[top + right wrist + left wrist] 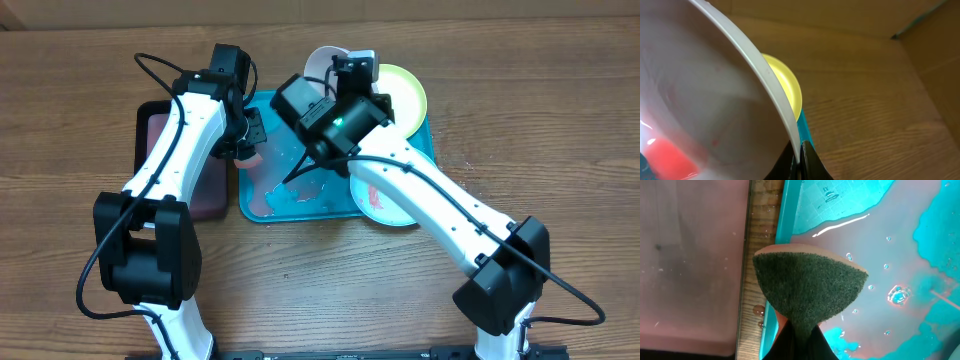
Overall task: Clean dirty plates on tray and stack at the side
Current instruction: 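Lift the white plate with the right gripper and carry it rightward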
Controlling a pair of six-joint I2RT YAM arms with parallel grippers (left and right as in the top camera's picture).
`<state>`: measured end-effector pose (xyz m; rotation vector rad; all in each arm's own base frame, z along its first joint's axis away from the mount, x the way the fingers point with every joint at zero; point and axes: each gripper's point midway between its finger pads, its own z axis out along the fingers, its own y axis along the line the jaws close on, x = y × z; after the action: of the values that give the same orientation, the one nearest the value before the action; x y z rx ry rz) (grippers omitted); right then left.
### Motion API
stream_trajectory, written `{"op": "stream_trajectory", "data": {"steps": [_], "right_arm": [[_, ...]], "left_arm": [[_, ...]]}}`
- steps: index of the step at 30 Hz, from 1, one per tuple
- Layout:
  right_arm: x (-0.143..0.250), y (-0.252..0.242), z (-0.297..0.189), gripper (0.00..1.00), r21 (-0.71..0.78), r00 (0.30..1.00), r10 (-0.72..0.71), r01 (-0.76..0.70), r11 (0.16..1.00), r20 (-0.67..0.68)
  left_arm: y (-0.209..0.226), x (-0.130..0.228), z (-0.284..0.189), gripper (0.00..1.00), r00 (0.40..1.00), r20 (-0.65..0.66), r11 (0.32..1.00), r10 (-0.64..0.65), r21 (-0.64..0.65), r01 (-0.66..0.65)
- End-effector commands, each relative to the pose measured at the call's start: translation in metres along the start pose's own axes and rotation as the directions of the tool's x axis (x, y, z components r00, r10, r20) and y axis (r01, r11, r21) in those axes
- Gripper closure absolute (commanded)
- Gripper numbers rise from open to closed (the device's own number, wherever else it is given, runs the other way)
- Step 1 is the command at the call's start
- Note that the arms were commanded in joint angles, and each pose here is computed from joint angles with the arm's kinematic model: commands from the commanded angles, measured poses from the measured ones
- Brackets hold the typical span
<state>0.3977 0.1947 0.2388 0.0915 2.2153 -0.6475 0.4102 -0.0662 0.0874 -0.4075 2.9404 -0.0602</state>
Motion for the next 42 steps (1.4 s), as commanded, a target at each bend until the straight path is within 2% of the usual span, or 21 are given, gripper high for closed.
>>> {"op": "stream_trajectory", "data": {"steps": [1,4,12,29,31,33,34,38,40,42], "right_arm": [[-0.031,-0.021,-0.030,0.96,0.089,0.982,0.053,-0.070,0.994,0.179],[-0.037,-0.024,-0.045,0.96,0.123,0.965,0.059,-0.093,0.988,0.254],[-0.040,-0.031,-0.064,0.96,0.160,0.939,0.060,-0.120,0.980,0.338],[-0.037,-0.030,-0.064,0.96,0.149,0.941,0.074,-0.129,0.980,0.329],[-0.026,-0.022,-0.056,0.96,0.103,0.963,0.086,-0.116,0.988,0.257],[-0.008,-0.008,-0.041,0.96,0.027,0.986,0.109,-0.113,0.993,0.124],[0.012,0.005,-0.025,0.96,-0.040,0.993,0.118,-0.118,0.992,-0.014],[0.048,0.031,0.004,0.96,-0.225,0.962,0.004,-0.068,0.972,-0.272],[0.058,0.049,0.014,0.96,-0.451,0.906,-0.114,-0.091,0.888,-0.407],[0.057,0.057,0.015,0.96,-0.577,0.878,-0.164,-0.145,0.804,-0.450]], "left_arm": [[0.001,-0.008,-0.004,0.96,1.000,0.024,1.000,-0.020,-0.004,0.020],[0.001,-0.008,-0.004,0.96,1.000,0.023,1.000,-0.019,-0.004,0.019],[0.002,-0.007,-0.004,0.96,1.000,0.019,1.000,-0.019,-0.006,0.019],[0.002,-0.007,-0.004,0.96,1.000,0.017,1.000,-0.019,-0.007,0.019],[0.002,-0.007,-0.004,0.96,1.000,0.017,1.000,-0.019,-0.007,0.019],[0.002,-0.007,-0.004,0.96,1.000,0.017,1.000,-0.019,-0.007,0.019],[0.002,-0.007,-0.004,0.96,1.000,0.017,1.000,-0.019,-0.007,0.019],[0.002,-0.007,-0.004,0.96,1.000,0.017,1.000,-0.019,-0.007,0.019],[0.002,-0.007,-0.004,0.96,1.000,0.017,1.000,-0.019,-0.007,0.019],[0.002,-0.007,-0.004,0.96,1.000,0.018,1.000,-0.019,-0.006,0.019]]}}
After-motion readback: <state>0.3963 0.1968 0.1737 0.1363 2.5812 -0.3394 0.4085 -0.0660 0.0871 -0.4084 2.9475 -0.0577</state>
